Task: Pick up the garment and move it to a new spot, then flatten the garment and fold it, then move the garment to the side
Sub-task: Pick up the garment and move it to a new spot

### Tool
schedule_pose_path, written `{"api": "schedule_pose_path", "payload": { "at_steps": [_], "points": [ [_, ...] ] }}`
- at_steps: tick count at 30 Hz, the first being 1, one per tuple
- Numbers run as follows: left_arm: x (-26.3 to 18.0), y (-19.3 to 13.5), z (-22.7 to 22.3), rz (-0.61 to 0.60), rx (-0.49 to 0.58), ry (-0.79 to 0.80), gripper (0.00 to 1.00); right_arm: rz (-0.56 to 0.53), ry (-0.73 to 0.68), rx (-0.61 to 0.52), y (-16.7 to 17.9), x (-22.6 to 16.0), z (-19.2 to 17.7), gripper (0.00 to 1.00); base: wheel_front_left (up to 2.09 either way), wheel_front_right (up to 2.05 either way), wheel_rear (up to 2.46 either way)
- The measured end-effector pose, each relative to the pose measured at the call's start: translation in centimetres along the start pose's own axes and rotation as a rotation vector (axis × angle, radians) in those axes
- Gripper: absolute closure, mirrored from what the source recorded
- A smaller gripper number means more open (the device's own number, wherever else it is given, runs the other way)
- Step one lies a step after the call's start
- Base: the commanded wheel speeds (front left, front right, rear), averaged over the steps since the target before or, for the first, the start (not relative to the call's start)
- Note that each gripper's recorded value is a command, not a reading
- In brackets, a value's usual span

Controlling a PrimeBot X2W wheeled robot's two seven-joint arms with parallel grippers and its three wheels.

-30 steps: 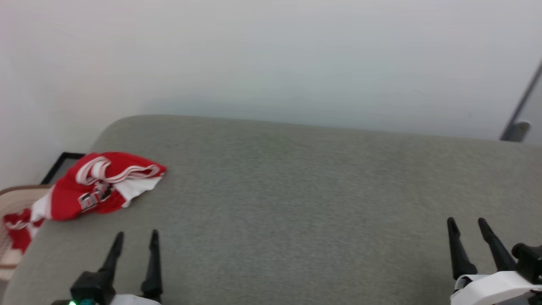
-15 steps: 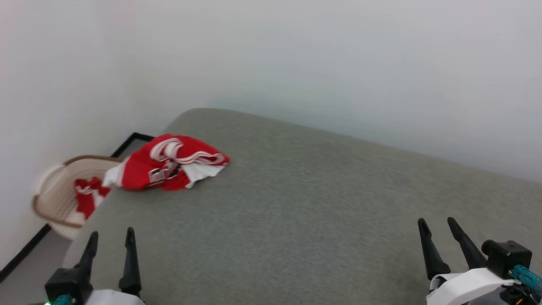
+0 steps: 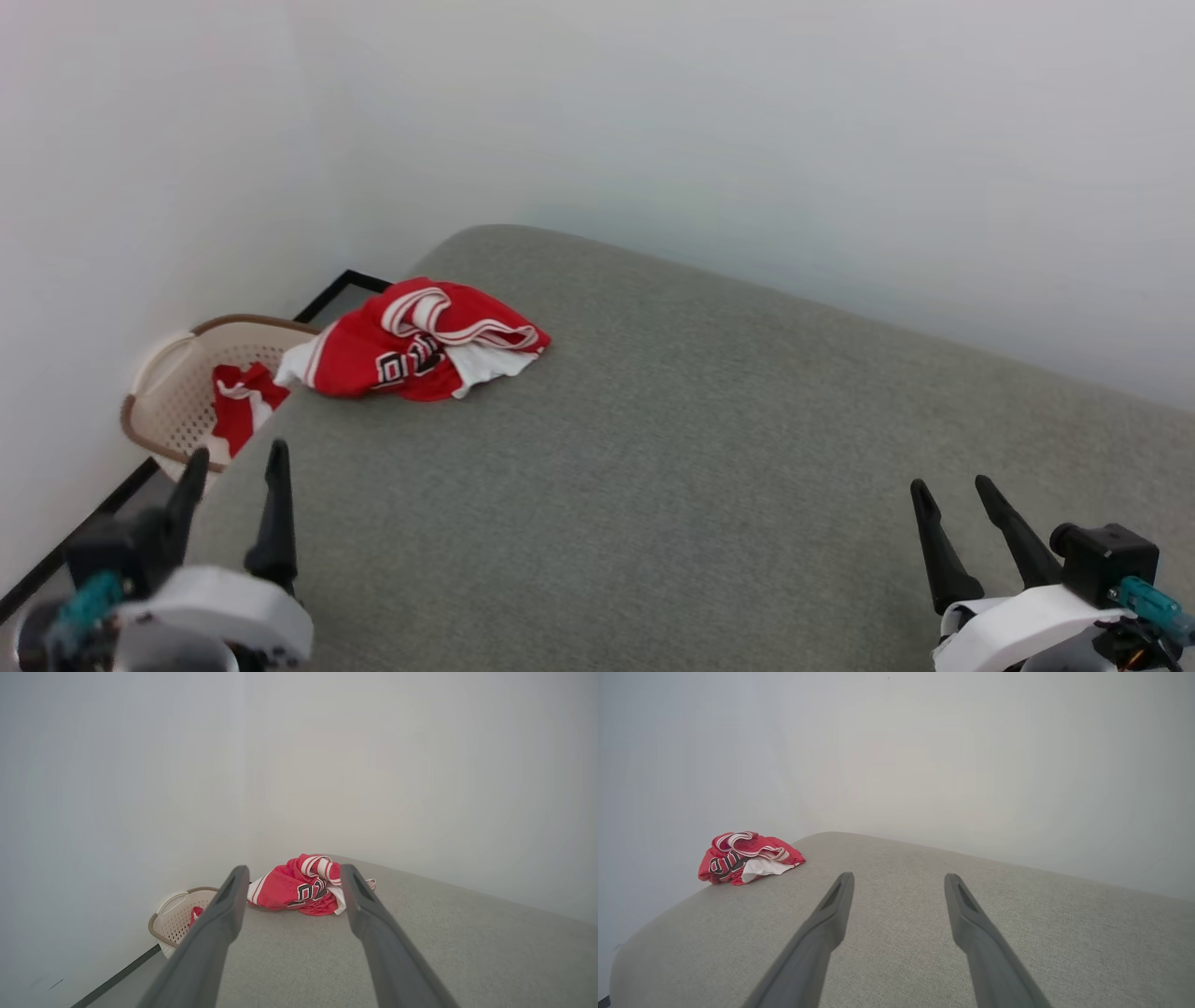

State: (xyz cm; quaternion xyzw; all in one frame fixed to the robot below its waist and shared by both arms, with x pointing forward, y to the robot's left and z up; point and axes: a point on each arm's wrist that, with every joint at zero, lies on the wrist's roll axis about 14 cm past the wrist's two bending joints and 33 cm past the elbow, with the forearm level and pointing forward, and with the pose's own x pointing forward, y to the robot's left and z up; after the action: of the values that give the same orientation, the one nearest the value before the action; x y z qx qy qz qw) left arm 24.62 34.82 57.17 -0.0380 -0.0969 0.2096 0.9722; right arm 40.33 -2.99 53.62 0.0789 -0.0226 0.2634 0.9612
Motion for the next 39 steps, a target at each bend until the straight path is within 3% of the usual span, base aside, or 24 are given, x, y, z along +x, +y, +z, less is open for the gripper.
{"api": "schedule_pose_path", "payload": {
  "at_steps": [7,15,27,33,39],
  "points": [
    [5.7,-1.6,2.1,-0.108,0.034,0.052,0.00,-0.051,0.032,-0.012,-2.7,-0.6,-0.7,0.00,0.00,0.00,0.00],
    [13.5,-4.6,0.9,-0.211,0.089,0.225,0.00,-0.089,0.044,-0.033,-6.4,0.7,-0.9,0.00,0.00,0.00,0.00],
    [22.1,-6.2,-9.0,-0.173,0.160,0.602,0.00,-0.184,0.113,-0.035,-13.0,1.4,-4.1,0.00,0.00,0.00,0.00],
    [22.4,-5.6,-16.9,-0.109,0.208,0.869,0.00,-0.223,0.186,-0.020,-15.2,0.7,-7.3,0.00,0.00,0.00,0.00],
    [22.3,-6.3,-22.3,-0.093,0.236,1.017,0.00,-0.258,0.247,-0.009,-17.0,0.0,-9.7,0.00,0.00,0.00,0.00]
  ]
}}
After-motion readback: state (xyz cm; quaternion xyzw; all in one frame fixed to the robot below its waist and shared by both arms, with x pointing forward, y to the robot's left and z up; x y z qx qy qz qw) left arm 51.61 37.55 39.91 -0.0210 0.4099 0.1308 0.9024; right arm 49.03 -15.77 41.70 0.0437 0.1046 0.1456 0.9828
